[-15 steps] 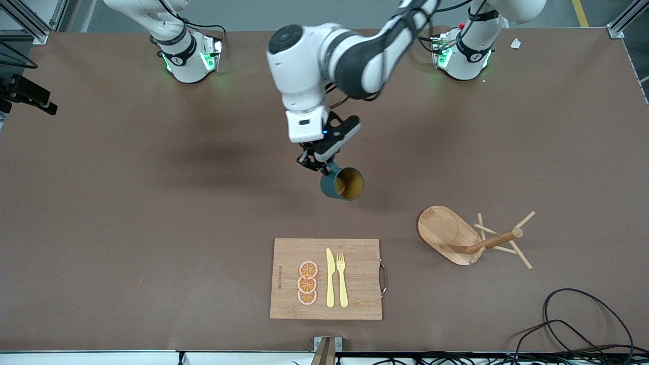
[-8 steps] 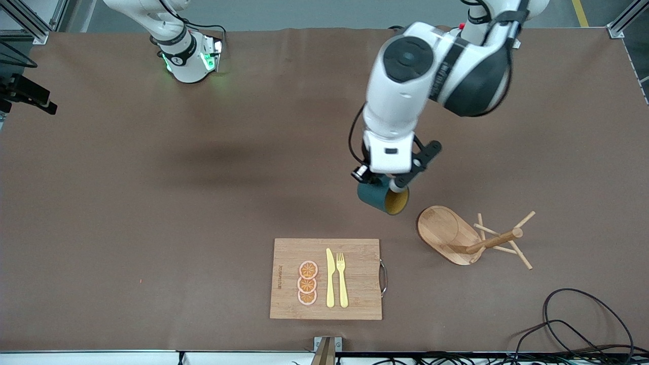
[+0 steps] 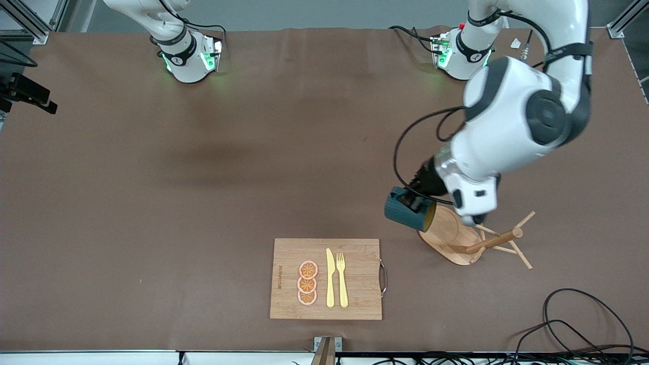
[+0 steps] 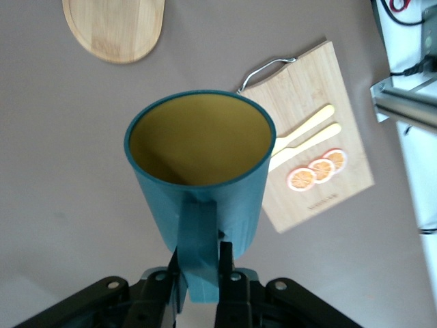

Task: Pass cup and hang on rack
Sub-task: 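Lift the mug with the left gripper and carry it to the rack, then lower the mug handle onto a rack peg with the left gripper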

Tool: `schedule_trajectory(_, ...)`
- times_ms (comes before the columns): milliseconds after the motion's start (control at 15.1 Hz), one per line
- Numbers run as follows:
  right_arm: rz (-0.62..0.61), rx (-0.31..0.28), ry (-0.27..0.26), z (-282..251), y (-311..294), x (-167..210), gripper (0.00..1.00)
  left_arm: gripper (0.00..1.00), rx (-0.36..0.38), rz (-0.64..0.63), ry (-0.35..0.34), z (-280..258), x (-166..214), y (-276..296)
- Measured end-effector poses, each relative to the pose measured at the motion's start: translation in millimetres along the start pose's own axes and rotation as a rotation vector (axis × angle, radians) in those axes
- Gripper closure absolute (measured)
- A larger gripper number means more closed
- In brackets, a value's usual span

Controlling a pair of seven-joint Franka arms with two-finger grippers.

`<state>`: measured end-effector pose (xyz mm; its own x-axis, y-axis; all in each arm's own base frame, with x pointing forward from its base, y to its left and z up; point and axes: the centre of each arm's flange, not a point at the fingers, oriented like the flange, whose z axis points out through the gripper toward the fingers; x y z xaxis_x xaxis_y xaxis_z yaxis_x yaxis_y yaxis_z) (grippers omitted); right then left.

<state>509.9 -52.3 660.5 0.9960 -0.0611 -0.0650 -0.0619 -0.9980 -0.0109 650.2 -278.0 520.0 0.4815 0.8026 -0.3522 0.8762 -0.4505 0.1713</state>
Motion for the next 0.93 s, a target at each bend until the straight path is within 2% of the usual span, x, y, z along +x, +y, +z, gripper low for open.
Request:
schedule_trajectory(331,-0.003,0.001,-0.007,0.1,-0.7,-1.4,0.0,0.79,-0.023,-0.194,-0.218,-31.2,90.0,-21.1)
schedule_trajectory(596,-0.01,0.001,-0.002,-2.3,-0.7,-1.8,0.0,0.79,0.03,-0.255,-0.314,-11.5,118.0,-31.5)
schedule_trajectory(928,-0.013,0.0,0.001,-3.7,-0.8,-1.9,0.0,0.79,0.003,-0.323,-0.397,-7.0,151.0,-36.2)
